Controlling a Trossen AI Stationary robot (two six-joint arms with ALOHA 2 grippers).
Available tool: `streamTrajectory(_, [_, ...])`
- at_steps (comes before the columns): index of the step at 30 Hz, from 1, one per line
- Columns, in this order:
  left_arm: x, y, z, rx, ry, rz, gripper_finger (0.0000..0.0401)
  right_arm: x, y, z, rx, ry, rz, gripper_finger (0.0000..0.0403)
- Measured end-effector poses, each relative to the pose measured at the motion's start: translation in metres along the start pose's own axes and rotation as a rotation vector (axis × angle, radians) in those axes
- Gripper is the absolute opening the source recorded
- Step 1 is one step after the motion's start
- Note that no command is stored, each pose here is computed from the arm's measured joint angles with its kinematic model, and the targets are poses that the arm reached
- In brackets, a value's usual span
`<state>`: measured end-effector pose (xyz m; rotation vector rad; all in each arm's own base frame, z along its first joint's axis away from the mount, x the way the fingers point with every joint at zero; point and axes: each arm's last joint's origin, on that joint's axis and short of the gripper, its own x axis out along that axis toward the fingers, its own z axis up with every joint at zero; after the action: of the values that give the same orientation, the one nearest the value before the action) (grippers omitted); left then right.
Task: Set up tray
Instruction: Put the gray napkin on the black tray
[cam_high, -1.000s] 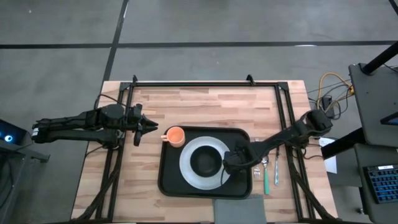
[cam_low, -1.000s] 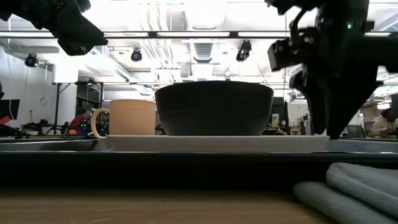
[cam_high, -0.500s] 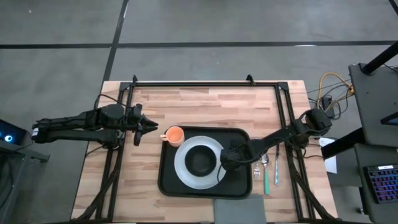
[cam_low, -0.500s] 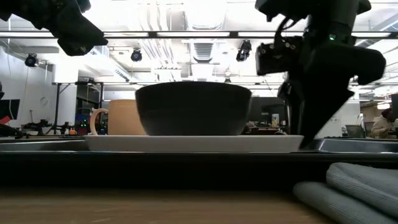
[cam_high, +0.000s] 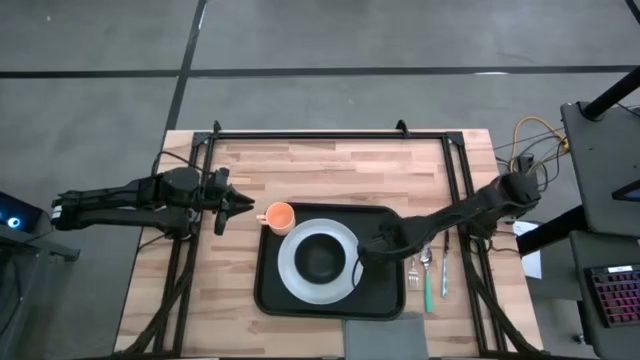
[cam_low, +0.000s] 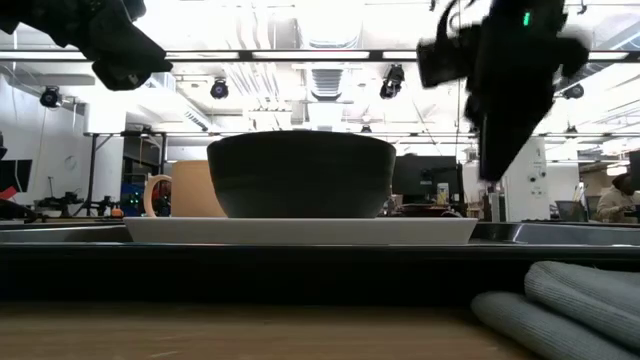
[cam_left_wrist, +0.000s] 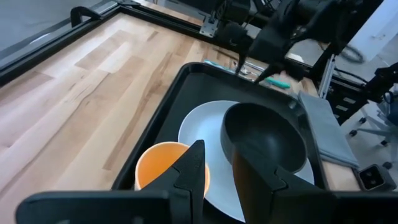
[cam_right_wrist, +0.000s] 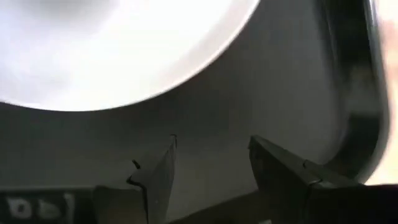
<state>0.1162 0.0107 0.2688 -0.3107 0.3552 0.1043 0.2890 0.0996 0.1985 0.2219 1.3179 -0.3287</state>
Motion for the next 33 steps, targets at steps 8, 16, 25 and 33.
streamTrajectory(8, [0.000,0.000,0.000,-0.029,0.001,-0.001,0.0062,-0.068,0.064,-0.022,-0.188,-0.053,0.344,0.0203])
streamTrajectory(16, [0.019,0.002,0.004,-0.200,-0.012,0.087,0.0062,-0.108,0.089,-0.005,-0.247,-0.345,0.271,0.0203])
streamTrajectory(25, [0.050,-0.019,0.022,-0.195,-0.151,-0.011,0.0051,-0.112,0.081,-0.014,-0.190,-0.294,0.177,0.0203])
streamTrajectory(33, [0.079,-0.075,0.039,-0.212,-0.166,0.094,0.0024,-0.110,0.067,-0.041,-0.170,-0.232,-0.089,0.0203])
